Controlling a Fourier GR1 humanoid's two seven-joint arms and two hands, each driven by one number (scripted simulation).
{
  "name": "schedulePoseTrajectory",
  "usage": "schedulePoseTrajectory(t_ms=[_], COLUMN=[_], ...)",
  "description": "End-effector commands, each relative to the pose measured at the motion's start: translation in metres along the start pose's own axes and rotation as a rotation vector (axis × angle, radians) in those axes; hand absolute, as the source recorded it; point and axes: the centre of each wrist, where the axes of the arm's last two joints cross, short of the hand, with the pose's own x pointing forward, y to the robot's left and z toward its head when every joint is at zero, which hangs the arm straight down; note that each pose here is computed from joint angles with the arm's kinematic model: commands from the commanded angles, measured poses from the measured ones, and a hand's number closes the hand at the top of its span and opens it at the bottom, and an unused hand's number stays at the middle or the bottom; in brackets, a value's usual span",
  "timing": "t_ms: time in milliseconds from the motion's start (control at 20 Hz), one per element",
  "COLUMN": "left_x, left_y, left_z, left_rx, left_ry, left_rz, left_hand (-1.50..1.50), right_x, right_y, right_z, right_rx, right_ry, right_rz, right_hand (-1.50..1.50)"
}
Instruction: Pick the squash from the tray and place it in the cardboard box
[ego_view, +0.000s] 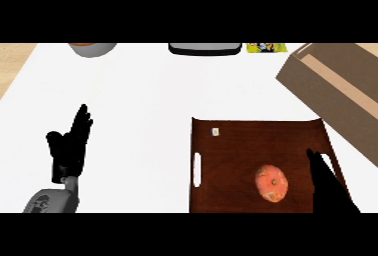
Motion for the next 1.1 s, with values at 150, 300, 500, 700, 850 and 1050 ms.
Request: schedulePoseTrajectory(t_ms=[150, 300, 500, 700, 850, 1050], left_x=[-0.011, -0.009, -0.012, -0.001, -0.013, -0.001], left_y=[0.009, 0.000, -0.010, 0.012, 0.000, -0.002], left_z=[0.000, 0.008, 0.015, 0.001, 0.016, 0.006], left_rx=[0.006, 0.006, -0.001, 0.014, 0.011, 0.015], left_ry=[0.006, -0.006, 0.013, -0.002, 0.010, 0.010], left_rz=[0.008, 0.000, 0.018, -0.012, 0.005, -0.001], left_hand=[0.00, 0.00, 0.00, 0.00, 0.00, 0.00], right_x=[0.014, 0.024, 0.043, 0.038, 0.041, 0.036], right_y=[0.014, 0.017, 0.035, 0.024, 0.028, 0.038], right_z=[-0.008, -0.019, -0.015, -0.025, -0.026, -0.036], right_rx=[0.026, 0.044, 0.031, 0.022, 0.046, 0.048], right_ry=[0.181, 0.223, 0.239, 0.254, 0.273, 0.304], right_rz=[0.087, 0.114, 0.092, 0.089, 0.076, 0.108], right_hand=[-1.50, -1.50, -1.50, -1.50, -1.50, -1.50])
